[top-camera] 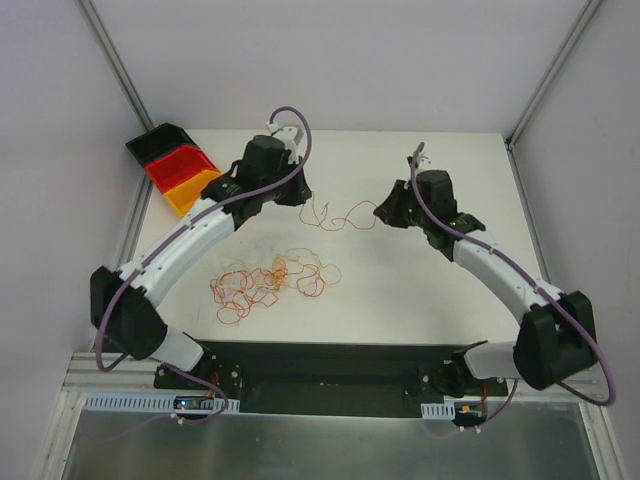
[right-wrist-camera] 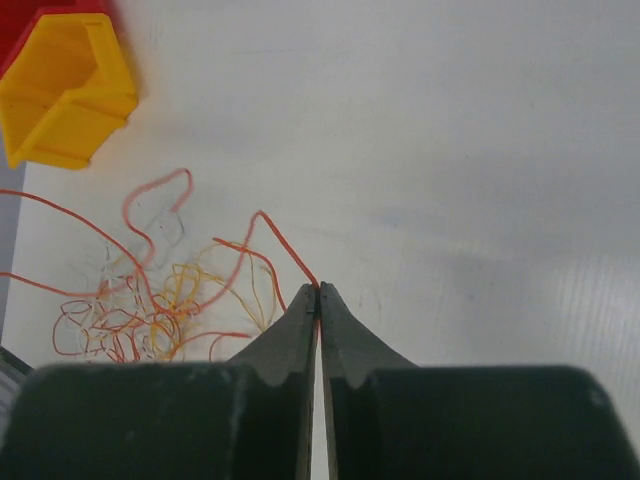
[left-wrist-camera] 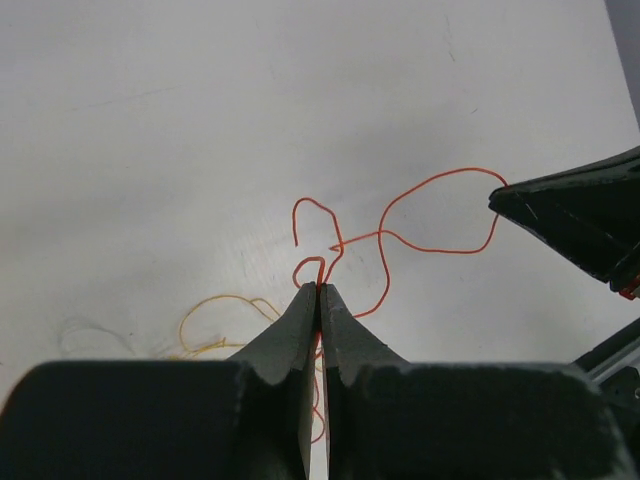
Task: Untangle the cables
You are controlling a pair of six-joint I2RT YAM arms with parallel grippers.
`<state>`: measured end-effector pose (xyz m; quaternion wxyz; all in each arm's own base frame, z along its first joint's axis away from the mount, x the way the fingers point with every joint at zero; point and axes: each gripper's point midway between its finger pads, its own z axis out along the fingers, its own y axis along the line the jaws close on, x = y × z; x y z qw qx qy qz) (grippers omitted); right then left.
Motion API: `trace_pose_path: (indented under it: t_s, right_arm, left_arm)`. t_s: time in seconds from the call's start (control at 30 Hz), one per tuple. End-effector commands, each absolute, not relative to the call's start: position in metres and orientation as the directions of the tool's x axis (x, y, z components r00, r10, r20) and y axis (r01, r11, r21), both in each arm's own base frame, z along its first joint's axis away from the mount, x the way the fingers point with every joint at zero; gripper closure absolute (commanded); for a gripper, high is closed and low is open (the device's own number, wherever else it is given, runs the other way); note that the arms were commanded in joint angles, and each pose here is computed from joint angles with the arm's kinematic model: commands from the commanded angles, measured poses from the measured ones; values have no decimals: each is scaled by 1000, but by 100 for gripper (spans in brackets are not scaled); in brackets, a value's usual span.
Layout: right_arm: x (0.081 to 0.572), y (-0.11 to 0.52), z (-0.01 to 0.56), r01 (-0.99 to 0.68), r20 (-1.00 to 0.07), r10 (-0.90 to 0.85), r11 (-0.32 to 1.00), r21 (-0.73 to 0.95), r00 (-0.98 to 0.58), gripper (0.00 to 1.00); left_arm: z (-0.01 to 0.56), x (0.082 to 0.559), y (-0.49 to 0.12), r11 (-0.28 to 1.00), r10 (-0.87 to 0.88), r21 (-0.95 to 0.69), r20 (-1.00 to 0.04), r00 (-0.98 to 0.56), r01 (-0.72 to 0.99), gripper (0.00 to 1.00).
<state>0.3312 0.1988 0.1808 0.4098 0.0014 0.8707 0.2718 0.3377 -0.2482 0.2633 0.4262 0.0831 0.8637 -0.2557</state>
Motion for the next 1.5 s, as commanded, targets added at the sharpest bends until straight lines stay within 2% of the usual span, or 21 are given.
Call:
trace_pose_path:
  t_s: [0.0,0.03,0.1,0.13,0.2,0.3,0.47,0.57,0.6,0.67,0.73,0.8,0.93,1.07,1.4,1.47]
  right_arm:
    - [368,238,193,-298,-687,238,770,564,-687,87]
    - [369,237,182,-275,-651,217,777,566,-728,79]
    - [363,223,159,-200,-602,226,807,556,-766,55]
    - [359,216,152,-178,-594,238,812,556,-768,46]
    - [344,202,142,-151,-594,256,822,549,-763,35]
    - [319,183,129,-100,-582,290,832,546,-760,30]
    - [278,143,109,42,-569,401,841,539,-718,30]
    - [268,130,107,51,-602,428,840,540,-674,29]
    - [266,129,106,45,-610,429,840,541,-666,29]
    - [264,129,102,35,-617,425,840,542,-662,29]
    - [263,130,97,19,-621,409,844,536,-669,29]
    - [261,130,89,22,-614,401,849,529,-680,29]
    - [264,136,96,-23,-643,387,846,533,-661,29]
    - [262,138,96,-33,-656,385,847,530,-649,31]
    - [260,132,97,-9,-660,419,840,543,-623,32]
    - [259,129,95,2,-655,433,835,550,-619,32]
  left_arm:
    - [243,359,-279,826,-72,-436,-710,-701,357,100]
    - [234,367,-284,833,-67,-431,-701,-710,348,100]
    - [216,379,-292,840,-45,-423,-678,-733,340,100]
    - [206,384,-298,836,-29,-426,-665,-746,347,100]
    - [190,385,-315,808,14,-450,-632,-775,381,100]
    - [168,389,-332,813,50,-434,-612,-789,388,100]
    - [143,397,-351,841,93,-373,-614,-784,392,100]
    - [132,398,-362,854,106,-348,-609,-786,385,99]
    - [130,399,-366,855,106,-347,-609,-786,384,96]
    - [123,402,-371,866,107,-330,-611,-785,375,86]
    - [118,403,-379,867,129,-311,-615,-778,389,70]
    - [113,398,-385,868,160,-284,-616,-771,407,48]
    - [101,392,-384,887,246,-158,-634,-733,434,24]
    - [86,382,-393,864,315,-139,-603,-733,485,3]
    - [59,383,-426,766,504,-13,-610,-612,643,1]
    - [50,384,-427,761,519,2,-601,-607,649,5]
